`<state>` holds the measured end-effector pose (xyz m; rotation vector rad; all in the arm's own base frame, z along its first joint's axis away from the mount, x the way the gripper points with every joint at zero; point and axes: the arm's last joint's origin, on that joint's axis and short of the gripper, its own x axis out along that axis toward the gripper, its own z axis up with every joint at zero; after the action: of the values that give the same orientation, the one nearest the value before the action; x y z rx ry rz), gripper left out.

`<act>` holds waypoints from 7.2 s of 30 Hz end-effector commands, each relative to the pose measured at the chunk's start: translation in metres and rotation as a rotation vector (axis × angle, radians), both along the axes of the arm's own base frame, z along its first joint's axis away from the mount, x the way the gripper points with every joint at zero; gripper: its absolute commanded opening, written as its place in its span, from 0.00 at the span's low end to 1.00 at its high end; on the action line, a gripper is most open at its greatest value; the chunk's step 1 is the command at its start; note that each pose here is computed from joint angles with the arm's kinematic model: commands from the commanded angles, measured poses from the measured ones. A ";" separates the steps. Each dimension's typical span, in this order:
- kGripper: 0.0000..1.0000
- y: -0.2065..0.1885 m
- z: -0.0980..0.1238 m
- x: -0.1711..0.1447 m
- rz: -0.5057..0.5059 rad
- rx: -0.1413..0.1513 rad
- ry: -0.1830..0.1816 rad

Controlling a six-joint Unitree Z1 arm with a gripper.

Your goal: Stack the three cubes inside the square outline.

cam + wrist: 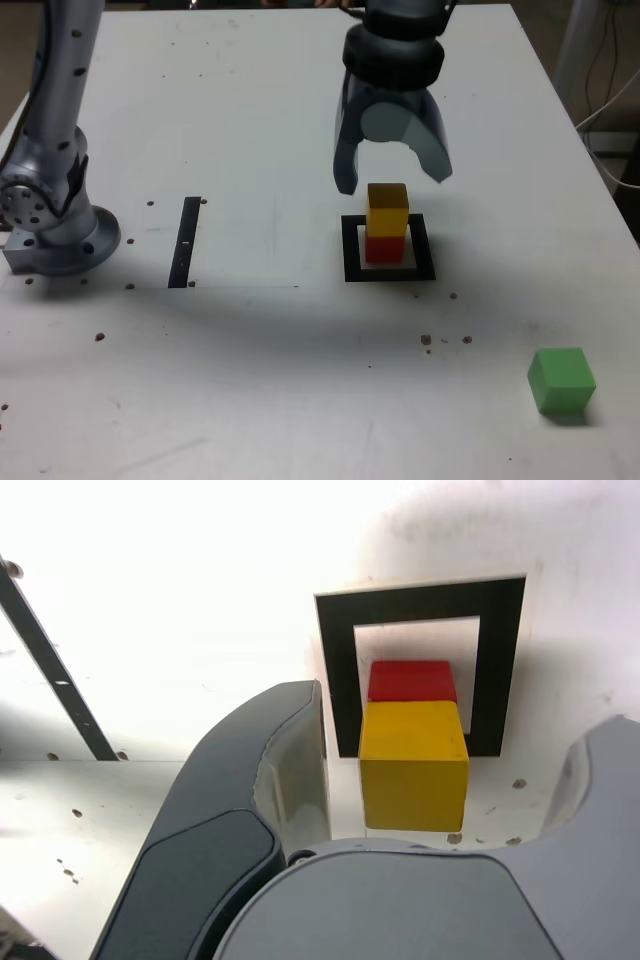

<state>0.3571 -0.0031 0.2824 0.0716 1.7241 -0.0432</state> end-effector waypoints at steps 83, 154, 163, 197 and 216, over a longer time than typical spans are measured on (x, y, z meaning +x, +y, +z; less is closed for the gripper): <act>0.83 -0.194 -0.076 0.116 -0.057 -0.065 -0.034; 0.29 -0.129 0.031 0.049 -0.136 0.014 -0.086; 0.30 -0.101 0.053 0.026 -0.113 0.014 -0.087; 0.30 -0.019 0.059 -0.021 -0.018 0.009 0.002; 0.29 -0.015 0.042 -0.010 -0.002 -0.021 0.025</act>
<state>0.3448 -0.0185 0.3263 0.0588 1.7397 -0.0634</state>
